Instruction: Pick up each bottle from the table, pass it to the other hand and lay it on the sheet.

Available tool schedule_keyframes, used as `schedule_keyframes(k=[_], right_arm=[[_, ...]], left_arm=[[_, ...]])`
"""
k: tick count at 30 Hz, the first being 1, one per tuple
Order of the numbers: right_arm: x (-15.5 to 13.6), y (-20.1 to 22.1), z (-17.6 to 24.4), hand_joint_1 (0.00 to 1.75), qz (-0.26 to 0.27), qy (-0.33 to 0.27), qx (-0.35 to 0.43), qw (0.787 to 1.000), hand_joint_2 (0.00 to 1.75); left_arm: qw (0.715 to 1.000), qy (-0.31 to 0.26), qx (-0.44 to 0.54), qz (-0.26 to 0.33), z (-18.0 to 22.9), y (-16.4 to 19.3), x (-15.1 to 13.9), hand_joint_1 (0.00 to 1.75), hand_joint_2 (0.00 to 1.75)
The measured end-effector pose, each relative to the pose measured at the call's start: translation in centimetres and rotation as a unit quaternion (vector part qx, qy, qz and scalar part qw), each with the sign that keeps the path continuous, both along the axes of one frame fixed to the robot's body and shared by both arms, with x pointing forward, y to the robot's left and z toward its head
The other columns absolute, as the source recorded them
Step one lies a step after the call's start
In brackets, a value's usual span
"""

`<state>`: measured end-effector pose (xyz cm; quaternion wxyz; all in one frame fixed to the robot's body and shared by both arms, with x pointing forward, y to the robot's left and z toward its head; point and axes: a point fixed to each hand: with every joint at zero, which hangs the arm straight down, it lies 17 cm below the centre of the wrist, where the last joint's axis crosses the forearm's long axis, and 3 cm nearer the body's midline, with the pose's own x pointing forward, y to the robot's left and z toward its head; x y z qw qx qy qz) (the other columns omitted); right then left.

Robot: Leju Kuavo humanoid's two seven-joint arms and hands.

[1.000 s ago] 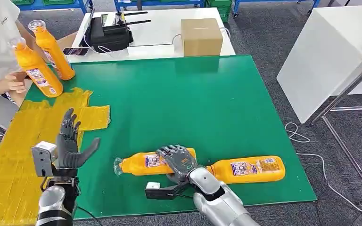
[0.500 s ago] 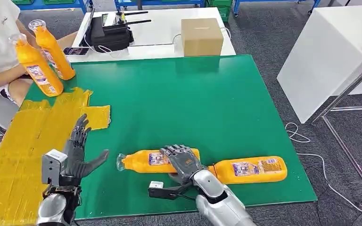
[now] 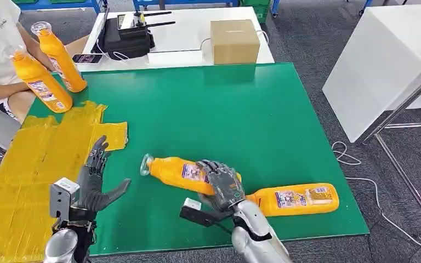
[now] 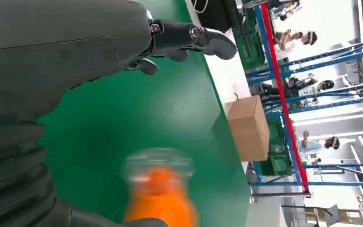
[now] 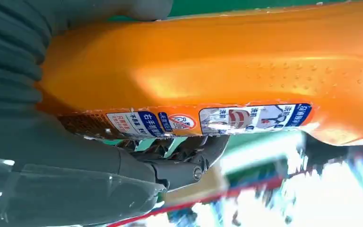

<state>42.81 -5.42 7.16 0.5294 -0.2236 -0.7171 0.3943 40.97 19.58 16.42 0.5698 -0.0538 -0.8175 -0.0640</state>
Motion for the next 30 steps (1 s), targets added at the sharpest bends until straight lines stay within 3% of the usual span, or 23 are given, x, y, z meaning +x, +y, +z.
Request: schedule_keyframes(k=[5,12,16,24,27,28,30], right_arm=[[1.5,-3.7,5.3,1.75,-0.053,-0.065,0.105,0.991,1.75],[1.8,-7.2,10.5,1.75,-0.075,-0.126,0.254,0.956,1.75],[1.7,-7.2,11.5,1.75,-0.048,-0.112,0.347,0.930,1.75],[1.8,-7.1,11.8,1.75,-0.040,-0.105,0.384,0.916,1.75],[2.0,-5.8,12.0,1.75,-0.005,-0.079,0.431,0.899,1.75],[2.1,-5.1,11.9,1.64,0.007,-0.065,0.449,0.891,1.75],[2.3,-3.7,11.6,1.75,0.021,-0.046,0.469,0.882,1.75]], left_arm=[[1.000,-0.006,-0.005,-0.015,0.6,-1.1,0.2,0.00,1.75],[0.998,-0.004,-0.013,-0.055,1.0,-4.0,1.1,0.00,1.75],[0.995,-0.003,-0.016,-0.096,1.2,-6.7,1.4,0.00,1.75],[0.991,-0.001,-0.015,-0.136,1.4,-9.6,1.6,0.00,1.75],[0.986,0.001,-0.028,-0.166,1.9,-11.0,1.4,0.00,1.75],[0.984,0.000,-0.035,-0.175,2.2,-11.5,1.5,0.00,1.75],[0.981,0.000,-0.048,-0.187,2.8,-12.1,1.8,0.00,1.75]])
